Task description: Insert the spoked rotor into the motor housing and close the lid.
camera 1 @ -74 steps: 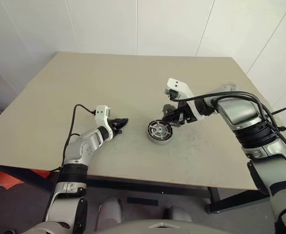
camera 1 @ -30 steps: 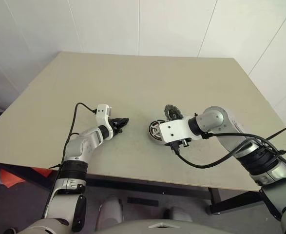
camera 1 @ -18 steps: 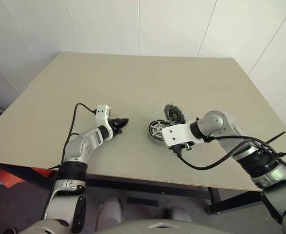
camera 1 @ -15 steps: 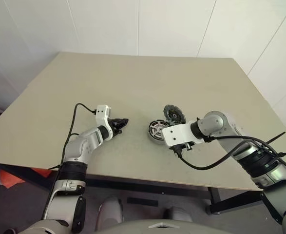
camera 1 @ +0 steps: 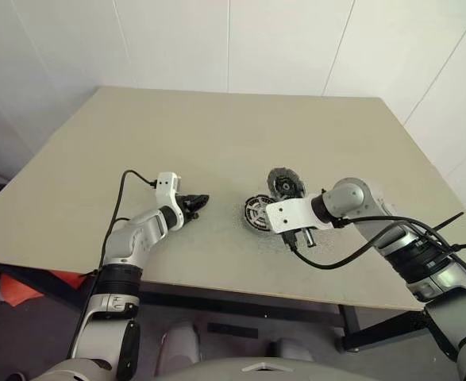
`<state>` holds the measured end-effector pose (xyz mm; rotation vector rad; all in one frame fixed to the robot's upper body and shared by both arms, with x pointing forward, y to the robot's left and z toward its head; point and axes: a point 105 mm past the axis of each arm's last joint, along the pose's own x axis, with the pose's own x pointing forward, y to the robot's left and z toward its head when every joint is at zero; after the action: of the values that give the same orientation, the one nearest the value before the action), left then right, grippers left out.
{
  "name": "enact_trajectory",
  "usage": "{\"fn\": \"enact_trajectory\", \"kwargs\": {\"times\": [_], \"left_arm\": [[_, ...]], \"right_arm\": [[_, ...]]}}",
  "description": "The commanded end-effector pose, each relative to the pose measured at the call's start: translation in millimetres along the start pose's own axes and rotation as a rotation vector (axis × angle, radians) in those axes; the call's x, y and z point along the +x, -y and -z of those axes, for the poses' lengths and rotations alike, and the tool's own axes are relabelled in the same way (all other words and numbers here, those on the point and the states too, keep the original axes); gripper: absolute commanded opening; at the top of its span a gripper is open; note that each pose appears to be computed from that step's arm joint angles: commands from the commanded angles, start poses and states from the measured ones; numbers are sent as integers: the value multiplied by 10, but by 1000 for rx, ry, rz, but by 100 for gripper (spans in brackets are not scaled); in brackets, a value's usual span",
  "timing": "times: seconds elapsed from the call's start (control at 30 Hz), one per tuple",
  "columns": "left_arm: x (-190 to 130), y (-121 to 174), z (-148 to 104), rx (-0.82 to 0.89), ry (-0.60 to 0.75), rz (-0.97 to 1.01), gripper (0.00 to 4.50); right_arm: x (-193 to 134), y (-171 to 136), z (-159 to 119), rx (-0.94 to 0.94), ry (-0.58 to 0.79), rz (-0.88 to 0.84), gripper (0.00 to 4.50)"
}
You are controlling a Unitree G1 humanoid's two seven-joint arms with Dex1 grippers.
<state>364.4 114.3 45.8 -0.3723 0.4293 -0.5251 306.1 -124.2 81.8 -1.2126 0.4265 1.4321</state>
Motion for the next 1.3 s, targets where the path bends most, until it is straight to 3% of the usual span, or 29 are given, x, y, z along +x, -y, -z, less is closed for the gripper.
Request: {"fn": "enact_trajectory", "kwargs": {"times": [0.03,0.47,0.83,1.2,1.3], "left_arm": [[-9,63,-113,15,42,17,202],[-6,64,-88,4,43,12,202],[2,95,-44,-8,39,14,202],[-29,74,-36,-9,40,3,202],[-34,61,-41,-9,41,-2,202]], "right_arm": [[44,-71,125,19,-46,-36,9],[5,70,177,75,-44,23,4],[-105,359,-192,506,135,118,4],[-26,381,-303,666,154,103,4],[-32,392,-325,673,160,103,91]]}}
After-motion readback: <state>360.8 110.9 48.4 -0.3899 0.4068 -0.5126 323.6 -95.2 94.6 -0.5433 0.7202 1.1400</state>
